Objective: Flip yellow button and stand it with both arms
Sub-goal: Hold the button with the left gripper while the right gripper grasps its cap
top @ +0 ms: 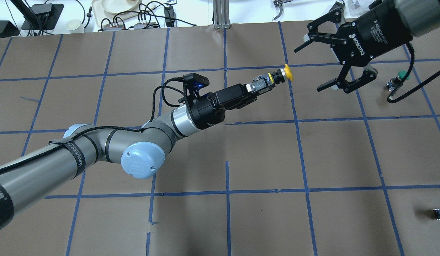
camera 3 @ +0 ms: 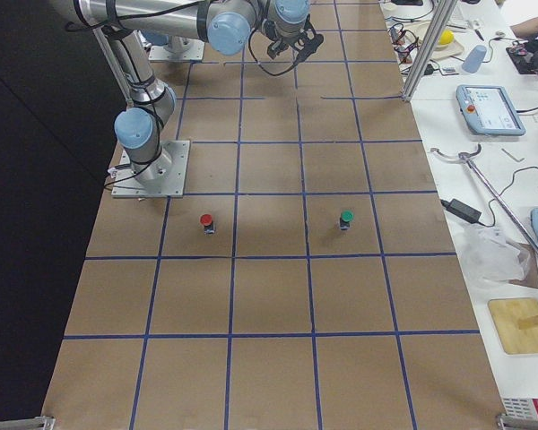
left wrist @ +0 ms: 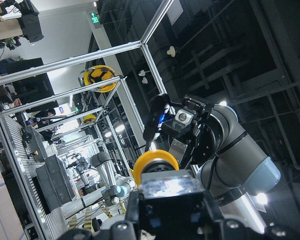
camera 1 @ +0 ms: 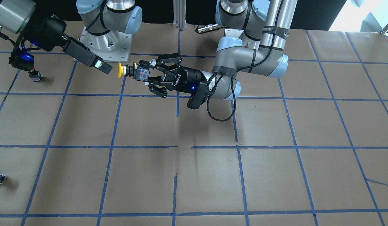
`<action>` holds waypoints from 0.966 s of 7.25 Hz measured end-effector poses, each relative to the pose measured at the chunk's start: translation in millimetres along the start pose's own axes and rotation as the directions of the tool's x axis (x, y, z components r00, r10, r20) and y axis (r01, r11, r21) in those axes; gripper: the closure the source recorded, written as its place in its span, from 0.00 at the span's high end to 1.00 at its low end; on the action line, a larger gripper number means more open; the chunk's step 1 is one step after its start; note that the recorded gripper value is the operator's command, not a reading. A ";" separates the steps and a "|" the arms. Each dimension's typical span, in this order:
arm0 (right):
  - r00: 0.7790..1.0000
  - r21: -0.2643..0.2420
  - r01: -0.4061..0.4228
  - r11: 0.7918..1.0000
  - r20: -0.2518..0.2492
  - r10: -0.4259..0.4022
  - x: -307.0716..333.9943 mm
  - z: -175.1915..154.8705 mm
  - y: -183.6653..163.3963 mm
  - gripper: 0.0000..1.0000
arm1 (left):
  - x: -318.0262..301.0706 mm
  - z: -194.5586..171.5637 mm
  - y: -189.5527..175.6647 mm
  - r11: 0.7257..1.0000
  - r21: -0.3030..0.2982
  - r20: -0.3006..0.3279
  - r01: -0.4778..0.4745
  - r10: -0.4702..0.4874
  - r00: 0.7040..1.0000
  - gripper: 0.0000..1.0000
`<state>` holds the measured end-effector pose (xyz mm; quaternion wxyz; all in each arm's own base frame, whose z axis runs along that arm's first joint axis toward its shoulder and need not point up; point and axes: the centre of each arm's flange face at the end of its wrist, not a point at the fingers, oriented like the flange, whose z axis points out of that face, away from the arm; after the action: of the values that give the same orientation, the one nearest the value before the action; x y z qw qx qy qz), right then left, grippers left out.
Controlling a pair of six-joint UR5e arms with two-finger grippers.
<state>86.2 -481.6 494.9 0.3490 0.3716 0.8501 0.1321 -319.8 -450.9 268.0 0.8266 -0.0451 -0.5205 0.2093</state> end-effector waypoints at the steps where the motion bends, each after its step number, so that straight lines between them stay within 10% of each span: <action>1: 0.999 -0.022 -0.029 0.999 0.026 0.029 -1.6 1.1 1.2 1.00 | 3.7 7.3 -4.2 1.000 0.005 -0.020 -0.010 0.010 1.000 0.08; 7: 0.987 -0.087 -0.117 0.989 0.105 0.126 -10.8 -2.3 8.1 0.93 | 12.6 29.3 -3.4 1.000 0.022 -0.080 -0.016 0.018 0.997 0.08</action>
<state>94.1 -483.8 505.8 0.4013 0.4148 0.7994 0.1668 -339.9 -453.3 292.9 0.8455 -0.0491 -0.4842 0.2198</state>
